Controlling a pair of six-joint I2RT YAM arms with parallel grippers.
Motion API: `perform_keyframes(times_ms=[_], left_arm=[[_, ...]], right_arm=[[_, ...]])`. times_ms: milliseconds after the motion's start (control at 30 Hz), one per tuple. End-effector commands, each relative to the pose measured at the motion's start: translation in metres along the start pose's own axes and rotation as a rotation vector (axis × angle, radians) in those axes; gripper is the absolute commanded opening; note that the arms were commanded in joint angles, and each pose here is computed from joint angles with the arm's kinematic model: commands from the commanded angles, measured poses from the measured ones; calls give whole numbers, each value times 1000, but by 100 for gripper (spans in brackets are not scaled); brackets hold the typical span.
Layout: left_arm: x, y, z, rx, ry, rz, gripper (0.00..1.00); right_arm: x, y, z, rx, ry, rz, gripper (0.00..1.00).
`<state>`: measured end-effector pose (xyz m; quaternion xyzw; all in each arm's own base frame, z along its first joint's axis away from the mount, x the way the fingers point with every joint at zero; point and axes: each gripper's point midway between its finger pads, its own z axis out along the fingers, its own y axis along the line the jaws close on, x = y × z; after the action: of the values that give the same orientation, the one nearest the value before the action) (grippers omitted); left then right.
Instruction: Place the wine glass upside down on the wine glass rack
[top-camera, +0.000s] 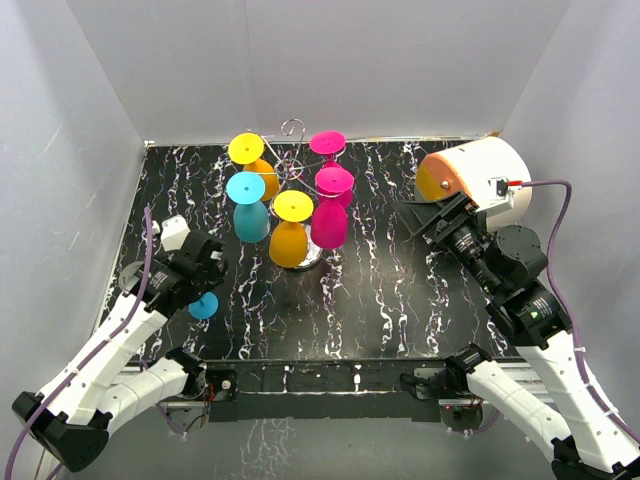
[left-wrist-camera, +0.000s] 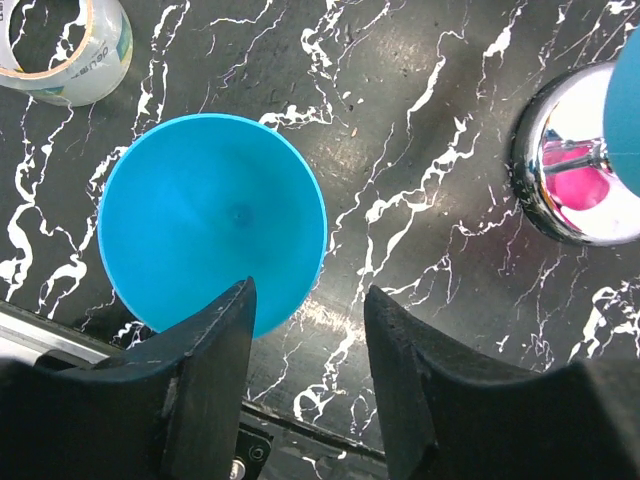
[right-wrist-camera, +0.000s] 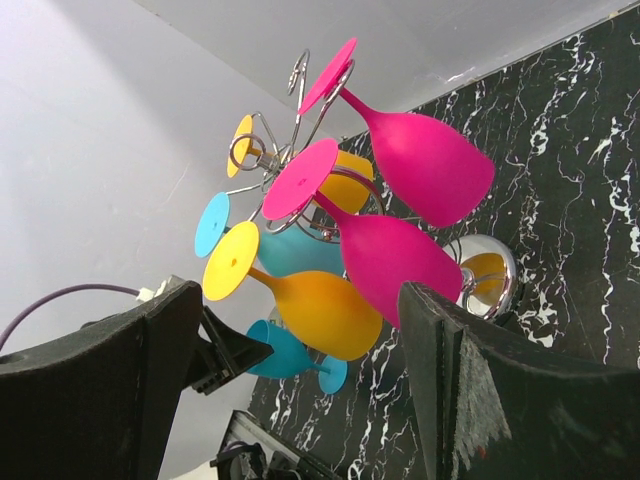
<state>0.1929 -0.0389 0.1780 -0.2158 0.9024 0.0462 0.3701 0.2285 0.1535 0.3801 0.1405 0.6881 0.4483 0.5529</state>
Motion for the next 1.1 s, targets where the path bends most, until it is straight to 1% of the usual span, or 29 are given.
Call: perform_keyframes(times_ms=[0,233,333,500,567,633,667,800,967,1000,1067], left_arm=[[-1,3,10,-50,-18,-2,43],[-4,-2,25,-77,-31,48,33],[-2,0,27,-83,-27,50,25],[1,3,30,-92,-25,50,18],[2,4,30,-93,-19,56,12],[2,2,29,-83,-13,60,3],[0,-2,25,-62,-6,61,0],[-16,-24,2,83,6,121,0],[-43,-33,-36,182,-8,177,0],[-47,-40,-46,237,-7,203,0],[-39,-58,-63,385,56,301,0]], right_arm=[[-10,16,-2,-62,-34,1,77],[-12,17,-7,-61,-40,2,77],[-12,15,-7,-54,-43,2,77],[-13,16,-7,-56,-45,2,77],[-12,16,-6,-55,-43,2,77],[-12,16,-7,-53,-44,2,77],[-12,16,-7,-54,-42,1,77],[-13,13,-8,-39,-47,4,77],[-13,13,-7,-35,-49,15,76],[-13,13,-6,-36,-49,18,76],[-13,13,-5,-33,-46,25,76]])
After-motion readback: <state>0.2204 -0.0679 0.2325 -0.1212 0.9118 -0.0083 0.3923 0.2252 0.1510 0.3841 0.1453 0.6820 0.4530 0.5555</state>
